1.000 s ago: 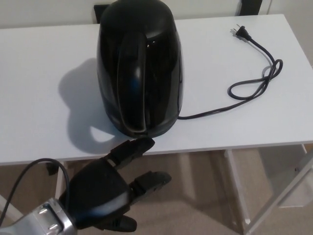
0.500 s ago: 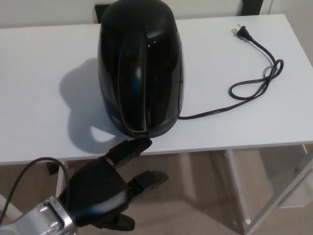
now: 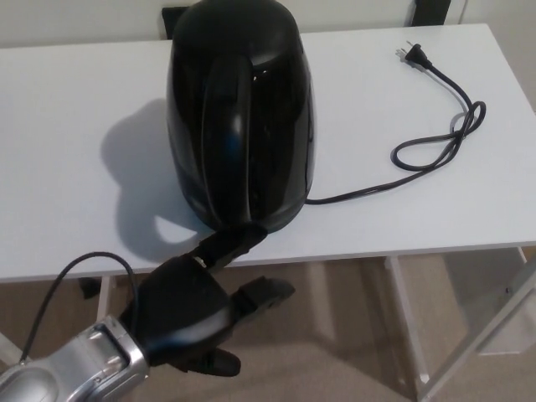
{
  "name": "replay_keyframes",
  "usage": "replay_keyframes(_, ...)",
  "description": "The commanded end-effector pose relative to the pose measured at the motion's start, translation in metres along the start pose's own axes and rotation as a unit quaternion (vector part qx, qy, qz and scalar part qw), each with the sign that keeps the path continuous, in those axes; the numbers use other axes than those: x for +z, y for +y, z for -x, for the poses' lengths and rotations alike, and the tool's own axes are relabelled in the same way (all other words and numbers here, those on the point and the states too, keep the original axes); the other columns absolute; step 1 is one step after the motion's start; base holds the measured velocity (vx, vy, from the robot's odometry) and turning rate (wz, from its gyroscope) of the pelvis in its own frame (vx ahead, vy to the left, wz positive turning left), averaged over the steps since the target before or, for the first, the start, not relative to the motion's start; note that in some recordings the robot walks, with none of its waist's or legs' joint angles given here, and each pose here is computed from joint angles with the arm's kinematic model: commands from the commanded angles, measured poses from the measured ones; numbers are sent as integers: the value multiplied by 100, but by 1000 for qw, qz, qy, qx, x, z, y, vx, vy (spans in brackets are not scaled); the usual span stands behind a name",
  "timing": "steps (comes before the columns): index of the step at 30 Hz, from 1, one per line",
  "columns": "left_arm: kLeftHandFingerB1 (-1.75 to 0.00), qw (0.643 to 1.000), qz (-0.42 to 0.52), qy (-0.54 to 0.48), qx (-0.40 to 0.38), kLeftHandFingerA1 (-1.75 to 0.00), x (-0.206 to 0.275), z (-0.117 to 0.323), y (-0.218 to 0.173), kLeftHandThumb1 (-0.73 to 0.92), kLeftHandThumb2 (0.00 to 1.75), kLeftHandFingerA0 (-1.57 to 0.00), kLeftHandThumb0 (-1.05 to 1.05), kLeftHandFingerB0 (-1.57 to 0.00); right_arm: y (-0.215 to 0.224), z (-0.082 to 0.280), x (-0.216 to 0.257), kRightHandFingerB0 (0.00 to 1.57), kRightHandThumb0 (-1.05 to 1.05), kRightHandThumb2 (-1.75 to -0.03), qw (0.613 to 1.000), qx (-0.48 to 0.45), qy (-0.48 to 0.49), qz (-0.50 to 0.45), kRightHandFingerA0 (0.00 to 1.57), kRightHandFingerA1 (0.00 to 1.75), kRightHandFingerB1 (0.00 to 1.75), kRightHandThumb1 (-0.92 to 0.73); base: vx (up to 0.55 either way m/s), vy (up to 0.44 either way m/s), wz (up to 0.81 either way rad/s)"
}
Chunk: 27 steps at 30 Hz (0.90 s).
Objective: The robot walk towards a table in front and click the button on the base of the boilling pot using its left middle finger
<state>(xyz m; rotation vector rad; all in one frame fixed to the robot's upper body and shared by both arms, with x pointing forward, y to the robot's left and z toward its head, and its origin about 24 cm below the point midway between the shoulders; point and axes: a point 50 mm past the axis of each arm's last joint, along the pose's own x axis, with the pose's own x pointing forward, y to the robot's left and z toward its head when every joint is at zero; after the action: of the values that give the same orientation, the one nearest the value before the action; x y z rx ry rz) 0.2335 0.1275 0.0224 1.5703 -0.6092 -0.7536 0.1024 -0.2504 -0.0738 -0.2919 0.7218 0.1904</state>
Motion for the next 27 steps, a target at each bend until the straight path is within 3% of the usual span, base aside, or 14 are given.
replay_keyframes(1,-29,1000,-12,2,-14,-29,-3,-1,-3,77,62,-28,-84,-19,-5,0,3,36,-11,-61,1000,-6,-1,0,49,49,40,-74,0,0,0)
replay_keyframes(27,-29,997,25,10,-69,-29,11,18,-39,79,64,-27,-84,-19,-5,-2,11,35,-11,-62,1000,-2,-8,22,48,48,40,-75,0,0,0)
